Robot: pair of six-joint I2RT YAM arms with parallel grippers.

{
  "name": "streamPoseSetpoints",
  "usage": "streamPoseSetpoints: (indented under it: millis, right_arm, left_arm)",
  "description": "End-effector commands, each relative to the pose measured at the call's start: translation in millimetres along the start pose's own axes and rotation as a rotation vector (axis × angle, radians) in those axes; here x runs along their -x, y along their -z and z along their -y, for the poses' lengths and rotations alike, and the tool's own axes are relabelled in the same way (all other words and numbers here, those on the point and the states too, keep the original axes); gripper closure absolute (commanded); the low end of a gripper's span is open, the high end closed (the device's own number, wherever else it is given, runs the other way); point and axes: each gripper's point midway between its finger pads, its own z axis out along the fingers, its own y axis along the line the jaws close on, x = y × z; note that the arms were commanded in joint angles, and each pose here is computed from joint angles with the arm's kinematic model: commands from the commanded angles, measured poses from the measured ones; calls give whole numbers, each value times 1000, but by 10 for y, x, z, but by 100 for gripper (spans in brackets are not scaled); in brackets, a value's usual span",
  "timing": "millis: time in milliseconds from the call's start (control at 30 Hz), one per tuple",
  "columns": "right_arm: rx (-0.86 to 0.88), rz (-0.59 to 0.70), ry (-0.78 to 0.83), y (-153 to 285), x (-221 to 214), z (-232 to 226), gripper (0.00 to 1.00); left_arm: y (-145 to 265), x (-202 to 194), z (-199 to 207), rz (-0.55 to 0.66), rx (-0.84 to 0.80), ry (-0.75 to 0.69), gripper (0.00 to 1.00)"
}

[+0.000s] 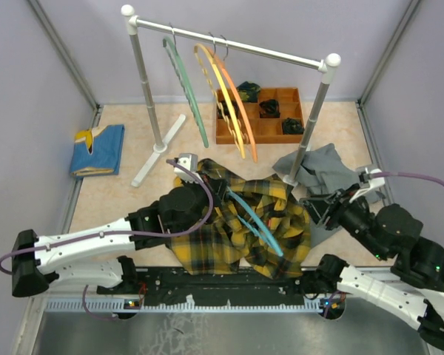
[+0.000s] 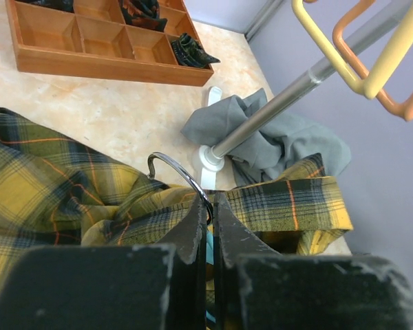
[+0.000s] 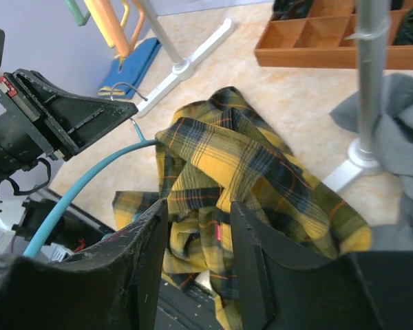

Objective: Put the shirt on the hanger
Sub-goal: Adjust the hanger, then hang the shirt on the hanger.

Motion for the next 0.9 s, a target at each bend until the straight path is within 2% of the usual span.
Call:
streamPoseSetpoints:
  millis: [0,67,133,333,500,700,867]
  right_arm:
    - [-126,-26,86,242,138,246,57]
    - [-112,-25,120,308,229,215,56]
    - [-24,-37,172,337,329,29,56]
    - [128,-173,354,181,478,-434,50]
    - [209,-380,479,-57,238,-628,45]
    - [233,-533,551,-318,-81,-641,43]
    - [181,-634,596,-470,-388,-455,42]
  left_arm:
    - [-78,-401,-150,-77,43,18,100]
    - [-104,-474,-186,-86,55,19,100]
    - [-119,-512,-187,-94,58,17,100]
    - [-137,-627,-143,-132,33,11,100]
    - [-161,-763,-60,-172,-9,25,100]
    - [-215,-883,53,-200,-50,28,100]
    - [-232,-958,126,-217,-69,26,100]
